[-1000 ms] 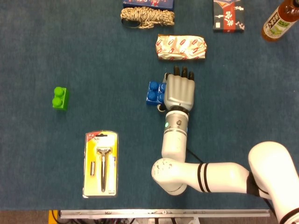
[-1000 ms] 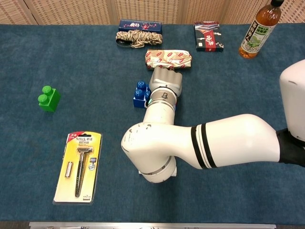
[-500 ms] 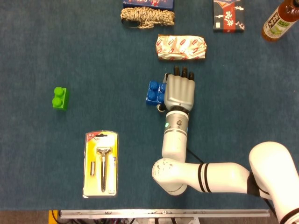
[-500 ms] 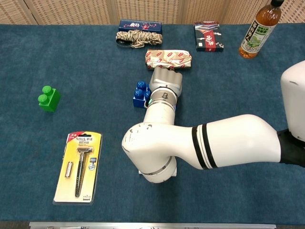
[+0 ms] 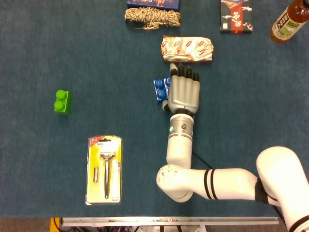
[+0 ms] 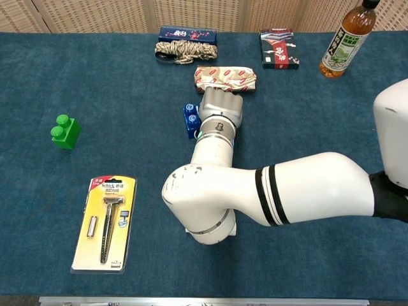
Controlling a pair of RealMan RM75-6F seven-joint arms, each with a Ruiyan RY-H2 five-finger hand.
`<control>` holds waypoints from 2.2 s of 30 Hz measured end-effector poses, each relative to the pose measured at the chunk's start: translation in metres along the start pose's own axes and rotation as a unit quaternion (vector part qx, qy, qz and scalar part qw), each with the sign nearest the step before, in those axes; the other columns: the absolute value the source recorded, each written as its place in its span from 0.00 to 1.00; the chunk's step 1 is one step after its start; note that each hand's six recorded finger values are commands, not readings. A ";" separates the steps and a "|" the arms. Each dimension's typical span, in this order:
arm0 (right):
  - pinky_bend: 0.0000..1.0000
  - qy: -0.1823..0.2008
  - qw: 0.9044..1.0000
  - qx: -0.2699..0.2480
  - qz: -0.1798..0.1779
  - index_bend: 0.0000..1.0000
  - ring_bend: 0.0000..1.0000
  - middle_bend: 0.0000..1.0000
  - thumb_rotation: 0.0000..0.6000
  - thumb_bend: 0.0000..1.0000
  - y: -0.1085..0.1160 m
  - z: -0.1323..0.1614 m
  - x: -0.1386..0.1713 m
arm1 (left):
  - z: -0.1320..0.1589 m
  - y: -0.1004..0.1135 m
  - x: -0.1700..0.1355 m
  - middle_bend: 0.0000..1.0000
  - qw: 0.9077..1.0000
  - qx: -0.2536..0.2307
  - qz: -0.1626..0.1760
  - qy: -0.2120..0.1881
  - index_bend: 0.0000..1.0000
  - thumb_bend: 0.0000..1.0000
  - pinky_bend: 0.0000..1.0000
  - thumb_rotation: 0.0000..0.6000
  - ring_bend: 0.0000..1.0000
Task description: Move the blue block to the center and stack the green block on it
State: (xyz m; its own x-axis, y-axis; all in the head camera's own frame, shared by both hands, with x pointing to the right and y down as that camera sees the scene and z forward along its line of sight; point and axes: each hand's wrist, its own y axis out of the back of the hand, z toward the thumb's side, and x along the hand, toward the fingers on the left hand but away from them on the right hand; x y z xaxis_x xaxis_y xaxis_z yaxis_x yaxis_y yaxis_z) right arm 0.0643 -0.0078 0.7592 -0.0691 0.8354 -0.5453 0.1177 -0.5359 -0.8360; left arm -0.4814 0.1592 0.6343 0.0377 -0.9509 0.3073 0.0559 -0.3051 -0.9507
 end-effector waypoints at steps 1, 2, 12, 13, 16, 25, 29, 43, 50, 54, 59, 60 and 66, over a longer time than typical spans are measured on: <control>0.10 0.002 1.000 0.002 -0.002 0.02 0.00 0.09 1.00 0.21 0.001 0.000 0.000 | 0.000 0.000 0.000 0.45 1.000 0.000 0.000 0.000 0.40 0.25 0.48 1.00 0.28; 0.10 0.004 1.000 0.003 -0.003 0.02 0.00 0.09 1.00 0.21 0.002 -0.001 0.001 | 0.000 0.000 0.000 0.45 1.000 0.000 0.000 0.000 0.40 0.25 0.48 1.00 0.28; 0.10 0.028 1.000 0.009 -0.002 0.02 0.00 0.09 1.00 0.20 0.015 -0.001 0.010 | 0.000 -0.001 0.000 0.45 1.000 0.003 -0.005 0.004 0.40 0.25 0.48 1.00 0.28; 0.10 0.032 0.999 0.011 0.000 0.02 0.00 0.09 1.00 0.20 0.017 -0.001 0.013 | 0.000 -0.001 0.000 0.45 1.000 0.003 -0.006 0.004 0.40 0.25 0.48 1.00 0.28; 0.10 0.040 0.999 0.015 0.004 0.02 0.00 0.09 1.00 0.21 0.024 -0.003 0.020 | 0.000 -0.002 0.000 0.45 1.000 0.003 -0.008 0.006 0.41 0.25 0.48 1.00 0.28; 0.10 0.035 0.999 0.038 0.012 0.02 0.00 0.09 1.00 0.21 0.051 -0.034 0.036 | 0.005 -0.005 0.003 0.45 1.000 0.003 -0.013 0.006 0.41 0.25 0.48 1.00 0.28; 0.10 0.027 0.998 0.059 0.010 0.02 0.00 0.09 1.00 0.21 0.064 -0.060 0.040 | 0.006 -0.004 0.005 0.45 1.000 0.003 -0.012 0.007 0.41 0.25 0.48 1.00 0.28; 0.10 0.066 0.992 0.104 -0.032 0.03 0.00 0.11 1.00 0.23 0.126 -0.144 0.061 | 0.022 0.007 0.017 0.45 1.000 0.006 -0.006 0.000 0.41 0.25 0.48 1.00 0.28; 0.10 0.098 0.988 0.113 -0.043 0.13 0.00 0.14 1.00 0.23 0.147 -0.181 0.074 | 0.035 0.016 0.026 0.45 1.000 0.004 -0.006 -0.008 0.41 0.25 0.48 1.00 0.28; 0.10 0.119 0.982 0.131 -0.058 0.13 0.00 0.14 1.00 0.23 0.157 -0.201 0.081 | 0.043 0.022 0.032 0.45 1.000 0.000 -0.002 -0.011 0.41 0.25 0.48 1.00 0.28; 0.10 0.150 0.973 0.159 -0.069 0.13 0.00 0.14 1.00 0.23 0.164 -0.226 0.094 | 0.051 0.029 0.044 0.40 1.000 0.002 0.005 -0.011 0.37 0.25 0.47 1.00 0.27; 0.10 0.155 0.972 0.162 -0.070 0.13 0.00 0.14 1.00 0.23 0.164 -0.231 0.097 | 0.053 0.030 0.046 0.39 1.000 0.004 0.006 -0.011 0.36 0.25 0.47 1.00 0.27; 0.10 0.181 0.966 0.172 -0.063 0.13 0.00 0.14 1.00 0.23 0.161 -0.263 0.114 | 0.067 0.034 0.058 0.34 1.000 0.001 0.006 -0.019 0.29 0.25 0.39 1.00 0.26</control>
State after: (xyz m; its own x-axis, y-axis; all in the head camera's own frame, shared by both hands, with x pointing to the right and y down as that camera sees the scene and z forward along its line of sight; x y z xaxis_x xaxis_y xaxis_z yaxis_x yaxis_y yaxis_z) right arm 0.3359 0.0327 0.5785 0.2960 0.8517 -0.4324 -0.2093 -0.3839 -0.8993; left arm -0.4107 0.0972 0.6222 0.0755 -0.9520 0.2967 0.0574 -0.2929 -0.9544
